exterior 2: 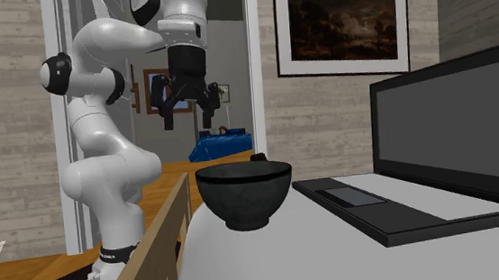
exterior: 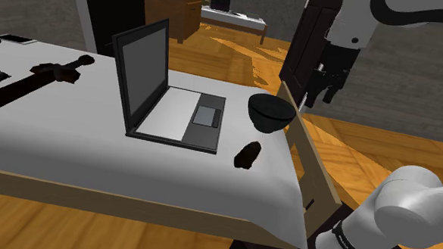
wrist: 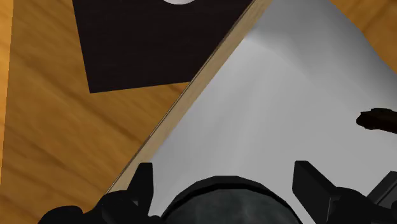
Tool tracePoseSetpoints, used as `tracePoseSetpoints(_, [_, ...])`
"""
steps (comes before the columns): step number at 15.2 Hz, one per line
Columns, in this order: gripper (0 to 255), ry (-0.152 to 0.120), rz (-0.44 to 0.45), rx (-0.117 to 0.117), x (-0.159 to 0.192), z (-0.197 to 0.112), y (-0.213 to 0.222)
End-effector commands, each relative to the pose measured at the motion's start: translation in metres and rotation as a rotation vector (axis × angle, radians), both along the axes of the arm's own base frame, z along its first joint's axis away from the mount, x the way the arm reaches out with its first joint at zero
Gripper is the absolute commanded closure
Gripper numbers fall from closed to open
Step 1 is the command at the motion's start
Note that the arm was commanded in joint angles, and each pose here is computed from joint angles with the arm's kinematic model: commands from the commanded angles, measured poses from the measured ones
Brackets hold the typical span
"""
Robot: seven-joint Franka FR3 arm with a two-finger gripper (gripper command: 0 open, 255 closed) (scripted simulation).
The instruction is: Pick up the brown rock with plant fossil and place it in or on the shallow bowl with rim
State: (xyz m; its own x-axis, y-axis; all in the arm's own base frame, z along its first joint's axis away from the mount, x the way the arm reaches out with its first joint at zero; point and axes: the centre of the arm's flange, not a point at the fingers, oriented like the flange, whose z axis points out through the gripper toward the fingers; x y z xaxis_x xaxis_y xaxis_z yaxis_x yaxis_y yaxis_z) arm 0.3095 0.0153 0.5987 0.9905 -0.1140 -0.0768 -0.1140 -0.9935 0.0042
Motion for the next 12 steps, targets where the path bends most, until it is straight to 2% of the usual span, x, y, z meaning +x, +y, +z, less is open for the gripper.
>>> tracePoseSetpoints(1, [0,0.0,0.0,0.0,0.0,0.0,0.0])
tracePoseSetpoints(12, [0,-0.012,0.126,0.067,0.017,-0.042,0.129])
